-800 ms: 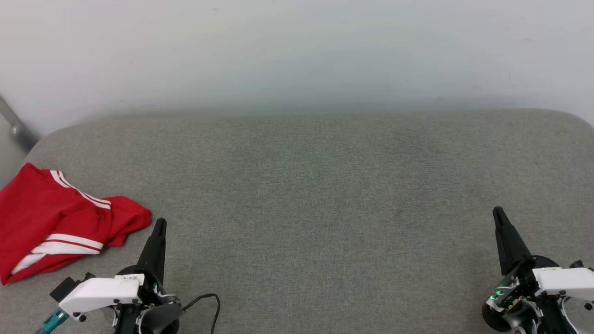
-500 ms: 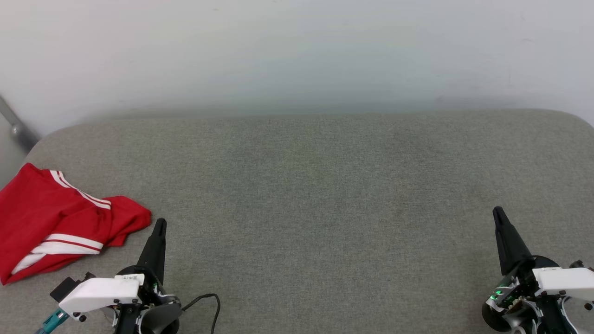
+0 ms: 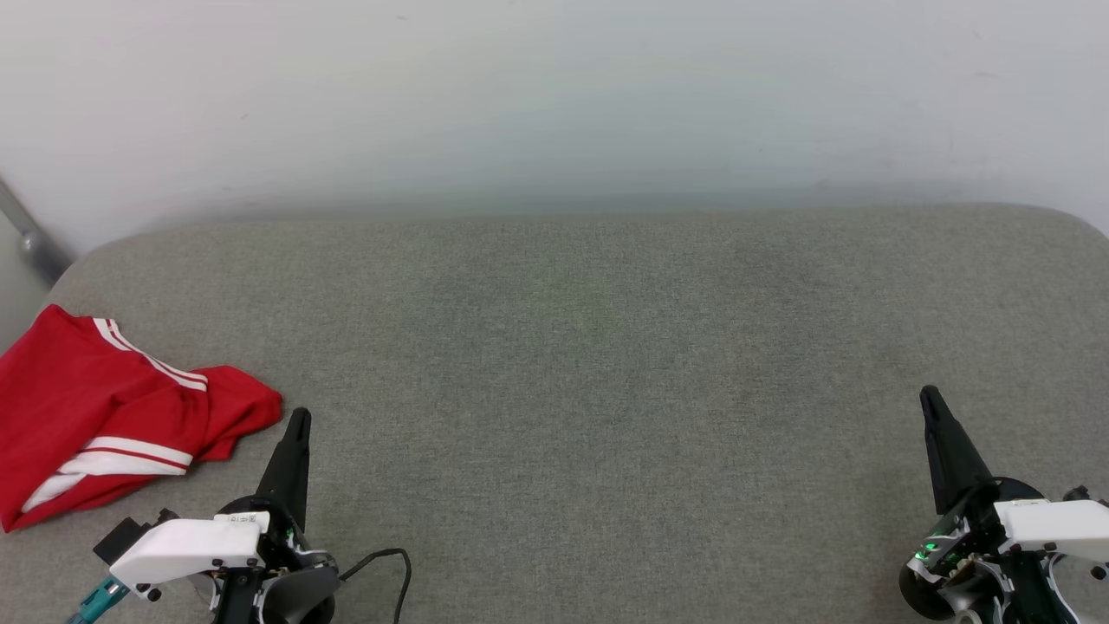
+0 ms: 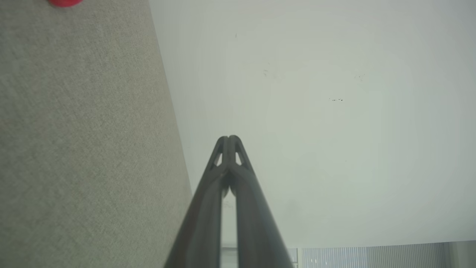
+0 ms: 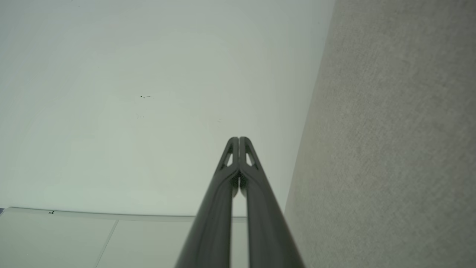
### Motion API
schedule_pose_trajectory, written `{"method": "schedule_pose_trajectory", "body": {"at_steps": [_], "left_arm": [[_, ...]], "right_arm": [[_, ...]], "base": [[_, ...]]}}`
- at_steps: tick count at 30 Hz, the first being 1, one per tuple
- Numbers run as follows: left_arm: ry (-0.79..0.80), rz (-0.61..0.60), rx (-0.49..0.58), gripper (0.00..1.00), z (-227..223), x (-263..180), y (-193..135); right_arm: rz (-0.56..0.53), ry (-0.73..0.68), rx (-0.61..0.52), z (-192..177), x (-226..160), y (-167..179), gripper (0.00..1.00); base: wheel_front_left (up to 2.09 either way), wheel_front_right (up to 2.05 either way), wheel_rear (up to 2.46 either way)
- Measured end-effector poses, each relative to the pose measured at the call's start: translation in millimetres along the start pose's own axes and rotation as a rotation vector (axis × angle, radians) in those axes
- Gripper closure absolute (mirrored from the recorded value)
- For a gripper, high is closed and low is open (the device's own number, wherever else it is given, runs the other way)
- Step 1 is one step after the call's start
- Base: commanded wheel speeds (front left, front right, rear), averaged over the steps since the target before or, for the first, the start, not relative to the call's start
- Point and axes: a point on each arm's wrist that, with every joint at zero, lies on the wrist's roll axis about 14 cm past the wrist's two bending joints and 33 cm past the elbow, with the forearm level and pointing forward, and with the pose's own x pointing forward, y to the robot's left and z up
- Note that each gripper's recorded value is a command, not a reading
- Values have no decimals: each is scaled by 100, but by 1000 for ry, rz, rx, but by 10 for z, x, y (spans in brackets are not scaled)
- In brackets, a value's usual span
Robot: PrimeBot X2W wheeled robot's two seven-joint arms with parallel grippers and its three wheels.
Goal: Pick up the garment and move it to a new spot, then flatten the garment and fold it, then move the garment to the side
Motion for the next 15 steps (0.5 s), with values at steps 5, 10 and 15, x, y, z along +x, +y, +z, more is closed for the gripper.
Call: {"method": "schedule_pose_trajectory", "body": {"at_steps": [5, 10, 15], "left_arm": [[0, 0, 0, 100, 0, 0, 1], [0, 0, 0, 100, 0, 0, 1], [0, 19, -2, 0, -4, -22, 63]], "right_arm": [[0, 0, 0, 0, 0, 0, 100], [0, 0, 0, 0, 0, -1, 100], [-19, -1, 1, 1, -24, -63, 0]], "base": [[0, 0, 0], [0, 0, 0], [0, 0, 0]]}}
